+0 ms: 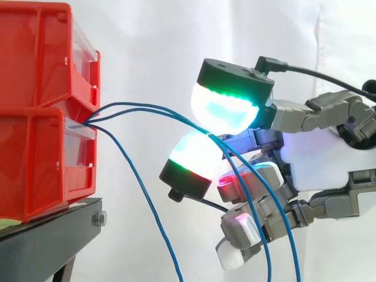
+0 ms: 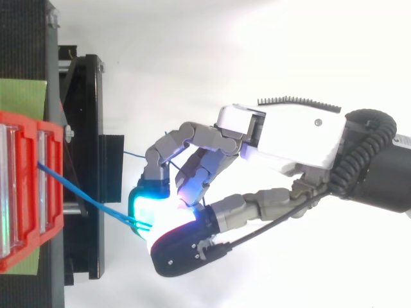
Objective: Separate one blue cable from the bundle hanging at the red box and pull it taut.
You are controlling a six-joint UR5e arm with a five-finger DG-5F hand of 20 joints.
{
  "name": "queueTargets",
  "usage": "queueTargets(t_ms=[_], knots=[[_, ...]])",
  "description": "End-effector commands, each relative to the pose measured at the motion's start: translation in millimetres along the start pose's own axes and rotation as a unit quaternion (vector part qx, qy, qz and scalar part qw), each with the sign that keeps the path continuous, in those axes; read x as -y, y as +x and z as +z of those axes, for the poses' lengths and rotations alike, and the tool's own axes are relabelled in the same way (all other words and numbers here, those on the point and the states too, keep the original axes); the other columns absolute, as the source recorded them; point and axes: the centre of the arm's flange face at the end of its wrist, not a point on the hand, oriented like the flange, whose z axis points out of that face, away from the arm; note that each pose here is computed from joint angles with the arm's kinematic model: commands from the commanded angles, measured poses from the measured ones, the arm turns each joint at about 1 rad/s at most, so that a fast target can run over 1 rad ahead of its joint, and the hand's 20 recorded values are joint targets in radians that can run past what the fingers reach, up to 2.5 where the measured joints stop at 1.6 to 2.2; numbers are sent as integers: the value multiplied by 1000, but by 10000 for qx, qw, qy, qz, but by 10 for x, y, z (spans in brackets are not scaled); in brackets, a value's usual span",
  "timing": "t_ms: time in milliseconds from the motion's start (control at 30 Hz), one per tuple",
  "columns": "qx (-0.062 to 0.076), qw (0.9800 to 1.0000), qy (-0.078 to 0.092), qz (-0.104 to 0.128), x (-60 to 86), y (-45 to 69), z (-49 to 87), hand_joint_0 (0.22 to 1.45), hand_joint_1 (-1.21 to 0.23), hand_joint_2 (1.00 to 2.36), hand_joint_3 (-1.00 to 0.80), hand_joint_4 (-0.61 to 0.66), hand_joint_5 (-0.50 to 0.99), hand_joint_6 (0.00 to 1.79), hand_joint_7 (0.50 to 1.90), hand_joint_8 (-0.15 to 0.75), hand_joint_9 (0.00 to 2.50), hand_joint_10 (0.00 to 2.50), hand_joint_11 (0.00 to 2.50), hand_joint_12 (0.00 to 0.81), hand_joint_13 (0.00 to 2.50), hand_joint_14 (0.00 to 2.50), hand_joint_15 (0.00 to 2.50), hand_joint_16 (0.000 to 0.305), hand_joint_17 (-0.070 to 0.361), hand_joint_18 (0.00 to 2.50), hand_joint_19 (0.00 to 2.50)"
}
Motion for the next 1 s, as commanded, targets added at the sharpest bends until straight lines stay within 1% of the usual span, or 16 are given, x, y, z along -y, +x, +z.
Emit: queueTargets(t_ms=[0, 100, 133, 167, 267, 333, 367, 400, 433, 467, 500, 567, 667, 700, 833, 967], knots=[[12, 10000, 0, 0, -1, 2, -1, 551, -744, 1000, -500, 59, -219, 916, 925, 236, 1171, 5, 1555, 362, 995, 29, 941, 49, 111, 672, 578], [11, 10000, 13, -7, 6, 11, -7, 600, -832, 1000, -500, 51, -227, 914, 919, 224, 1141, 4, 1593, 349, 1011, 29, 973, 48, 108, 672, 575], [4, 10000, -1, -1, -4, 23, -5, 602, -836, 1000, -500, 49, -228, 914, 915, 222, 1137, 4, 1601, 347, 1012, 30, 967, 48, 108, 673, 567], [12, 10000, -1, -1, -4, 21, -5, 629, -860, 1000, -500, 49, -232, 914, 910, 219, 1125, 2, 1605, 345, 1012, 29, 977, 47, 107, 672, 565], [19, 10000, 6, -5, -3, 29, -9, 688, -866, 1000, -500, 42, -236, 915, 918, 212, 1114, 1, 1630, 344, 1020, 30, 988, 47, 106, 680, 557], [18, 10000, 13, -9, -2, 28, -10, 726, -835, 1000, -500, 32, -237, 915, 924, 212, 1114, 0, 1631, 341, 1031, 29, 995, 47, 106, 683, 554], [18, 10000, 13, -9, -2, 28, -10, 720, -843, 1009, -405, 12, -239, 913, 988, 217, 1113, 0, 1633, 337, 1039, 29, 999, 47, 106, 684, 563], [11, 10000, 5, -6, -4, 40, -11, 722, -822, 1018, -304, -5, -244, 918, 1063, 218, 1115, 10, 1620, 337, 1046, 28, 998, 47, 106, 682, 574], [11, 10000, 5, -6, -4, 40, -11, 720, -818, 1019, -286, -5, -245, 920, 1069, 218, 1116, 21, 1619, 337, 1047, 29, 1002, 47, 106, 682, 568], [18, 10000, 13, -9, -2, 28, -10, 706, -802, 1024, -218, 3, -249, 929, 1071, 222, 1121, 33, 1608, 340, 1053, 29, 1013, 47, 106, 682, 575], [18, 10000, 13, -9, -2, 28, -10, 681, -747, 1023, -173, 18, -251, 934, 1018, 222, 1127, 15, 1620, 339, 1058, 28, 1021, 48, 108, 688, 580], [11, 10000, 5, -6, -4, 40, -11, 655, -714, 1022, -170, 45, -249, 922, 958, 231, 1124, 0, 1605, 344, 1055, 28, 1033, 50, 112, 677, 588], [10, 10000, 19, -12, 4, 39, -15, 631, -644, 1020, -212, 74, -242, 898, 909, 230, 1119, 2, 1589, 354, 1045, 28, 1026, 51, 115, 661, 597], [11, 10000, 5, -6, -4, 40, -11, 623, -611, 1020, -225, 80, -237, 871, 927, 236, 1118, 5, 1551, 354, 1040, 28, 1023, 51, 116, 655, 608], [3, 10000, 11, -10, -4, 51, -14, 617, -560, 1018, -246, 76, -234, 849, 942, 236, 1104, 9, 1523, 355, 1028, 28, 1023, 52, 118, 634, 636], [4, 10000, 4, -7, -6, 51, -13, 615, -531, 1018, -240, 74, -233, 842, 951, 234, 1094, 10, 1518, 358, 1015, 28, 1022, 52, 118, 627, 645]])
